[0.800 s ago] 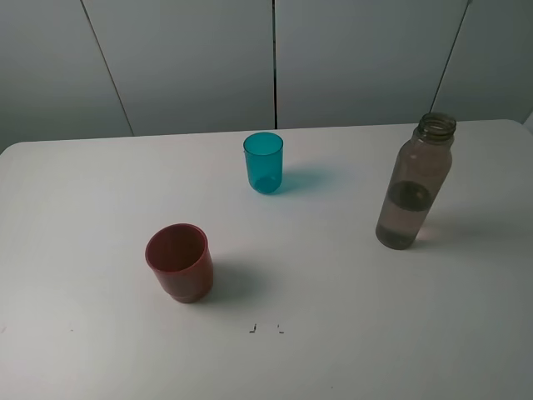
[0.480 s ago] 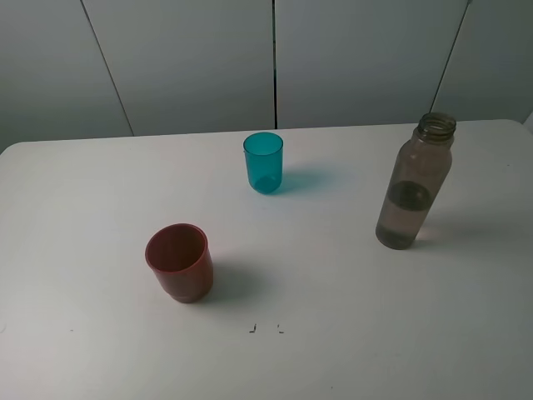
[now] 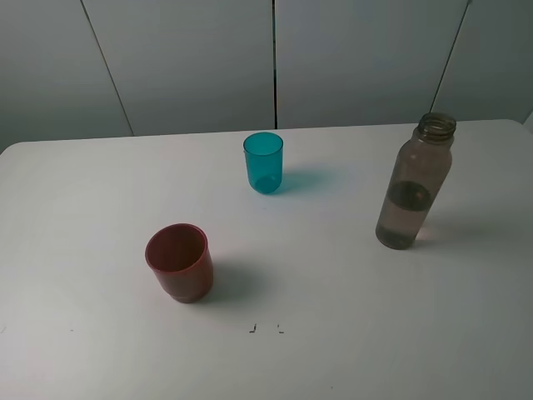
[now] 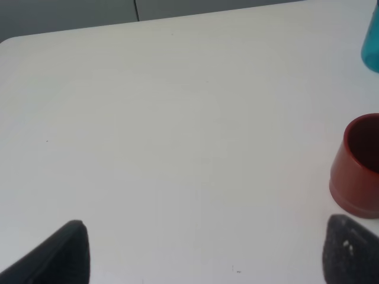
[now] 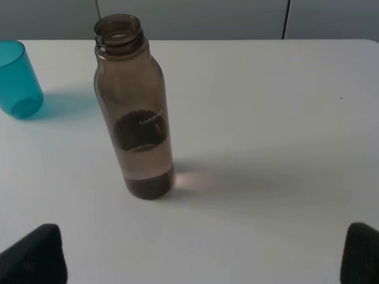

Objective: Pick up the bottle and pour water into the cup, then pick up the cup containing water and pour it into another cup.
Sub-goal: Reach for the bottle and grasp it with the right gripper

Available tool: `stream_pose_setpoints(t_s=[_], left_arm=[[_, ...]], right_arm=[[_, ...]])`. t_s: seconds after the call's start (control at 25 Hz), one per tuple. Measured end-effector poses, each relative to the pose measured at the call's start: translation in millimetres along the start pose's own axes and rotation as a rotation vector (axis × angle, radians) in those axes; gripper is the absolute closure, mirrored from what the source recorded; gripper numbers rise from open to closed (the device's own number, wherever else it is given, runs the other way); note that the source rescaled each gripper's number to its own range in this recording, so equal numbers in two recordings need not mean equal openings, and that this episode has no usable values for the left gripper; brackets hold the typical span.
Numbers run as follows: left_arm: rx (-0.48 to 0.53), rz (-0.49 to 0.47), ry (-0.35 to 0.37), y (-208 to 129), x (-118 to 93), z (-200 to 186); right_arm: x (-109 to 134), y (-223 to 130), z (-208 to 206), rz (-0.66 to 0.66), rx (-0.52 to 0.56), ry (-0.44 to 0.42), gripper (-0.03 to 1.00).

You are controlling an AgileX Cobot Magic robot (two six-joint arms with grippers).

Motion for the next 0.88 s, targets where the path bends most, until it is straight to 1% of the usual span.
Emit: stream_pose_setpoints(t_s=[0.88], left_arm=[[0.000, 0.007, 0.000, 0.0, 0.0, 0.0]], right_arm=[[0.0, 0.0, 0.0, 0.000, 0.000, 0.000, -0.03]])
Point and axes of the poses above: a point on each arm's last joint axis where the gripper is mounted, z pointing out along that axis toward the gripper, x along the wrist's bending axis when the last joint is at zero, y = z × x, the point moved 1 cm from there along z, pointing out along that axis toward the gripper, and after that the axes turned 14 degrees about -z, right-handed, at the moved point
